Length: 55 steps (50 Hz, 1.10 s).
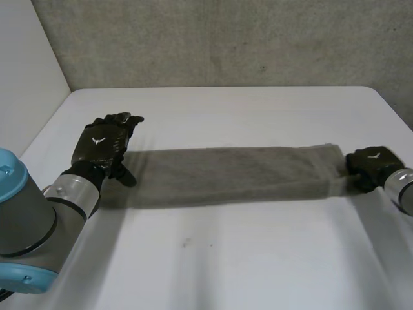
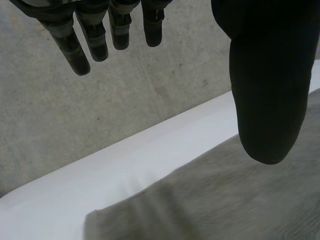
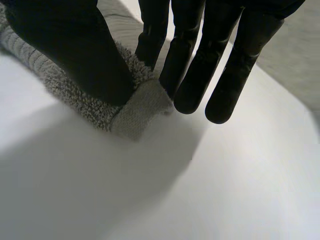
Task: Fold the towel.
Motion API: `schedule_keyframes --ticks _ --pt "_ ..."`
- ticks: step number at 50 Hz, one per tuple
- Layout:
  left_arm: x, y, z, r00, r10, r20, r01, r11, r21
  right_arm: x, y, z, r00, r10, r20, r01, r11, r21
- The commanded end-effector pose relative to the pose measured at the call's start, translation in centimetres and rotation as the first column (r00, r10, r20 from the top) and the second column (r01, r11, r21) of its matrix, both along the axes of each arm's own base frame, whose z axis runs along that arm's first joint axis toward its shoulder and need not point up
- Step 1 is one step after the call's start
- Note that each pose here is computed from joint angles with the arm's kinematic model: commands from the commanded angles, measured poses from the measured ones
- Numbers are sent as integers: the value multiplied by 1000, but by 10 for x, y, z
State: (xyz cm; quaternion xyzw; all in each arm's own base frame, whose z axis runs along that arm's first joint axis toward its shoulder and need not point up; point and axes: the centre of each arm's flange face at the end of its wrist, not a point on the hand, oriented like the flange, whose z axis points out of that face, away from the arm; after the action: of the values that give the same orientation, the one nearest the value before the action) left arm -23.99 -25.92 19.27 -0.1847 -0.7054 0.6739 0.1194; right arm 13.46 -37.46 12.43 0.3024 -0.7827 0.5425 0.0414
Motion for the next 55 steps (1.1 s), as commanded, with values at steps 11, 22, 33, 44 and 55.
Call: schedule_keyframes --ticks 11,22,33,44,55 --pt "1 0 0 1000 5 0 -5 1000 1 -77 -40 58 891 -297 -344 211 941 -264" --pt "1 2 -1 1000 3 2 -3 1000 5 74 16 114 988 67 -139 -117 914 -388" --pt "1 2 -2 1000 3 4 -3 1000 7 239 147 70 784 610 -113 -604 710 -363" --pt "0 3 -4 1000 0 9 0 1000 13 279 200 4 673 730 -114 -733 640 -229" --pt "-20 6 9 998 -60 -5 60 998 -36 253 175 60 788 614 50 -579 766 -281"
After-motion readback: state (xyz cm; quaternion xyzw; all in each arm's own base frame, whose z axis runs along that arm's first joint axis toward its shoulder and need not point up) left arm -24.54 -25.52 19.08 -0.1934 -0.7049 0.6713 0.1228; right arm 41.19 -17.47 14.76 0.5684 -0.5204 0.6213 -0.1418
